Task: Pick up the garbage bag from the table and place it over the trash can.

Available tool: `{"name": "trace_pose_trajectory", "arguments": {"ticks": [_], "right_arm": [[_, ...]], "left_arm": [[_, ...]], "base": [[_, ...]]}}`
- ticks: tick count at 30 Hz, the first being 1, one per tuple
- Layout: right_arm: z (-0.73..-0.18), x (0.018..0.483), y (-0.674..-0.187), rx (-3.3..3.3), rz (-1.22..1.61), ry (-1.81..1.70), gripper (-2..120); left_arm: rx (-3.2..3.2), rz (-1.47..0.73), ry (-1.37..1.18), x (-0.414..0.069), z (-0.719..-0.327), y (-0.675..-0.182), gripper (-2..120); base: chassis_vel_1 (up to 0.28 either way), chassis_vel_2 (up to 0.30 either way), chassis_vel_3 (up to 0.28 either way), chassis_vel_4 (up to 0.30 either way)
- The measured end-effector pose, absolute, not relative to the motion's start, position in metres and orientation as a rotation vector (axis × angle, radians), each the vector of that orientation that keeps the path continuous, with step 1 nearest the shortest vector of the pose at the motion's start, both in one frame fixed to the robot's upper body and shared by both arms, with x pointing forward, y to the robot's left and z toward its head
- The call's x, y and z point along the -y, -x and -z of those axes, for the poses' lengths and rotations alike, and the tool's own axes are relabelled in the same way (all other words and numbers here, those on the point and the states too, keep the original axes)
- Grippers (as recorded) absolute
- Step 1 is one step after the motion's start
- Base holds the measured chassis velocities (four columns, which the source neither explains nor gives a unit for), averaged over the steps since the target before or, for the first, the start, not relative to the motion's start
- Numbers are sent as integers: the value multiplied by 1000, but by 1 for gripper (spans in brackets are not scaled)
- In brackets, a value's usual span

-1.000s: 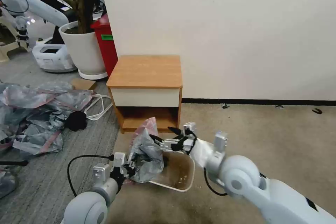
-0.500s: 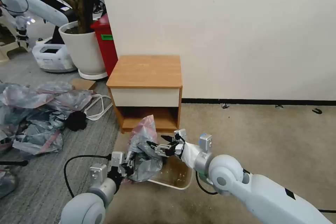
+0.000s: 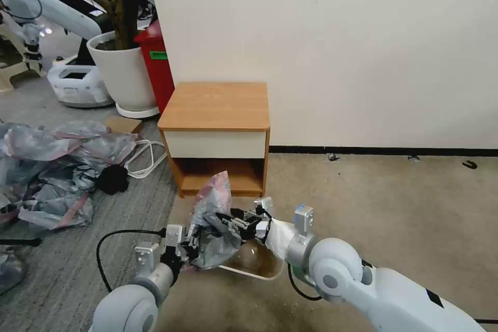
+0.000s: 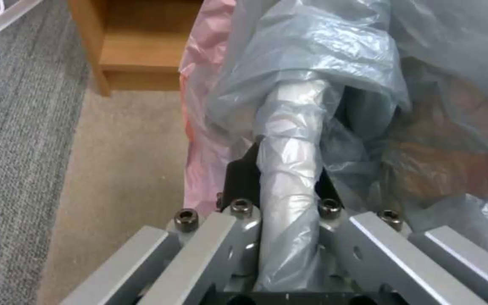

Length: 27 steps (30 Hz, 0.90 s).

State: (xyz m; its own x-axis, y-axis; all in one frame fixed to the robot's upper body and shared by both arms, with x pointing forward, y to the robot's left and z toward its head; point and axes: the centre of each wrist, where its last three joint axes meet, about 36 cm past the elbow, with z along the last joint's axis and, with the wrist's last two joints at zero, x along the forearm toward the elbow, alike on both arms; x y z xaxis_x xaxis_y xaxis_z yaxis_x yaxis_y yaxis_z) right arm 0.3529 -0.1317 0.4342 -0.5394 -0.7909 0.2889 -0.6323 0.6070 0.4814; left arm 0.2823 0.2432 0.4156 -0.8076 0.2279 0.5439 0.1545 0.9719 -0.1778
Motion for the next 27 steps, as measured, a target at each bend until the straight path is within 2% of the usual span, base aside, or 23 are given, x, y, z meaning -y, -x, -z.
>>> {"name": "trace_pose_trajectory", "arguments": {"ticks": [21, 27], "right_arm": [[-424, 119, -358, 2334, 378, -1165, 22], [-423, 118, -361, 2353, 384, -1159, 15]], "left_arm": [[2519, -165, 284, -237, -414, -281, 5], [2514, -165, 284, -237, -412, -282, 5]], "base": [[0, 0, 0, 0], [0, 0, 0, 0]]}}
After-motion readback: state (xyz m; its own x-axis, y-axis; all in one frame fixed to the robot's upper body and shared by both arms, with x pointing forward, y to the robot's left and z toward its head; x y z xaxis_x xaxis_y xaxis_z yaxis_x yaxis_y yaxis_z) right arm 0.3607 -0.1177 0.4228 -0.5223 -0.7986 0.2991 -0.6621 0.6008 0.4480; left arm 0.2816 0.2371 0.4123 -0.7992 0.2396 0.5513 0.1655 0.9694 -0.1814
